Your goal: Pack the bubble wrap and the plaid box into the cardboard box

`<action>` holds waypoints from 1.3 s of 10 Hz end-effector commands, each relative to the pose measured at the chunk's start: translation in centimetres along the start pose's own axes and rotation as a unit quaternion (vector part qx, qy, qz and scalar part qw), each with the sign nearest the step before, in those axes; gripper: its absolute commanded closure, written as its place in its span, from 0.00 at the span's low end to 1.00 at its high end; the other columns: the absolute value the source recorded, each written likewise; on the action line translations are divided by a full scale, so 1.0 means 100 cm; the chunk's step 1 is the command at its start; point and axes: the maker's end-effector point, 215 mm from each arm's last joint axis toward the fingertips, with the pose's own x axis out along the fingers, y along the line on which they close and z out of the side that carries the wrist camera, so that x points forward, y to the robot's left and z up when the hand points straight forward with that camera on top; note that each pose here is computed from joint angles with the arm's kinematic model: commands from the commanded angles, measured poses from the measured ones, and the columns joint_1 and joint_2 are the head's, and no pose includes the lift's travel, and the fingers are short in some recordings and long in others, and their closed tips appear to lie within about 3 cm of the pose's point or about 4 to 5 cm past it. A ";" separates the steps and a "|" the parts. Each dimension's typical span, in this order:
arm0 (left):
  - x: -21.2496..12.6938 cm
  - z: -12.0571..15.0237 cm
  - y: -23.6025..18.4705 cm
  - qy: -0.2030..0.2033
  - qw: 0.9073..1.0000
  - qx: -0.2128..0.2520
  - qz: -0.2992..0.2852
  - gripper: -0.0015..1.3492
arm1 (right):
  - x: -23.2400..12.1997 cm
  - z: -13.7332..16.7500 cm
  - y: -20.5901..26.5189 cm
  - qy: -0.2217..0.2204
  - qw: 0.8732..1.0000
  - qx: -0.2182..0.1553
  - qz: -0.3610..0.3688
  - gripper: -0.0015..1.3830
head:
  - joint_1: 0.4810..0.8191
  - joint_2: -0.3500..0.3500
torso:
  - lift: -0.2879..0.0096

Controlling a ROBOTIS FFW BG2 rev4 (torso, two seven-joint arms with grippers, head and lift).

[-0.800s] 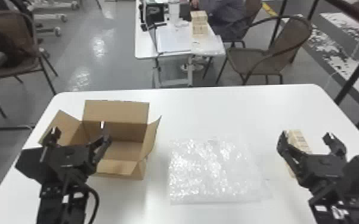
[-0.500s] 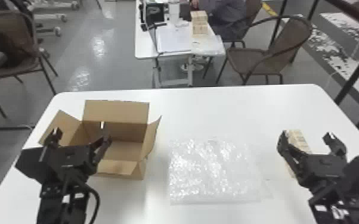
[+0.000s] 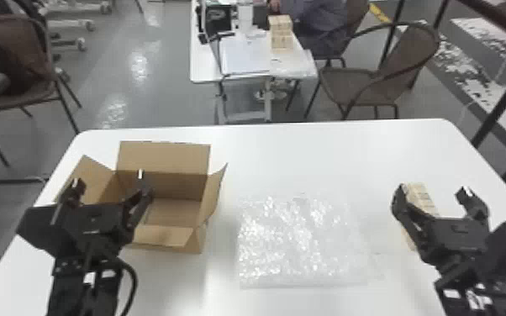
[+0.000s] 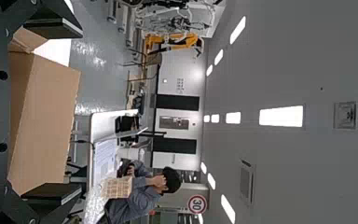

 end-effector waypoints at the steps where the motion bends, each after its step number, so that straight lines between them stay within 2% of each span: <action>1: 0.007 -0.001 0.020 0.009 1.000 -0.012 0.015 0.13 | 0.000 0.000 0.000 -0.003 1.000 0.004 -0.001 0.16 | 0.63 0.56 | 0.63; 3: 0.024 0.006 0.052 0.012 0.999 -0.021 0.022 0.22 | 0.001 0.000 0.002 -0.004 1.000 0.007 0.001 0.16 | 0.63 0.59 | 0.63; 5: 0.038 0.010 0.095 0.026 0.999 -0.021 0.032 0.23 | 0.002 0.000 0.008 -0.004 1.000 0.014 0.005 0.16 | 0.63 0.65 | 0.63; 6: 0.039 0.001 0.122 0.046 0.998 -0.021 0.048 0.22 | 0.003 -0.001 0.010 -0.003 1.000 0.017 0.007 0.16 | 0.63 0.69 | 0.63; 8: 0.030 -0.025 0.159 0.071 0.991 -0.075 0.080 0.22 | 0.003 -0.002 0.014 -0.002 1.000 0.021 0.010 0.16 | 0.63 0.77 | 0.63; 10: 0.031 -0.047 0.169 0.104 0.985 -0.123 0.069 0.22 | 0.004 -0.002 0.017 -0.003 1.000 0.022 0.013 0.16 | 0.63 0.84 | 0.63; 13: 0.039 -0.069 0.146 0.128 0.971 -0.201 0.019 0.22 | 0.005 -0.002 0.019 -0.003 1.000 0.023 0.014 0.16 | 0.63 0.84 | 0.63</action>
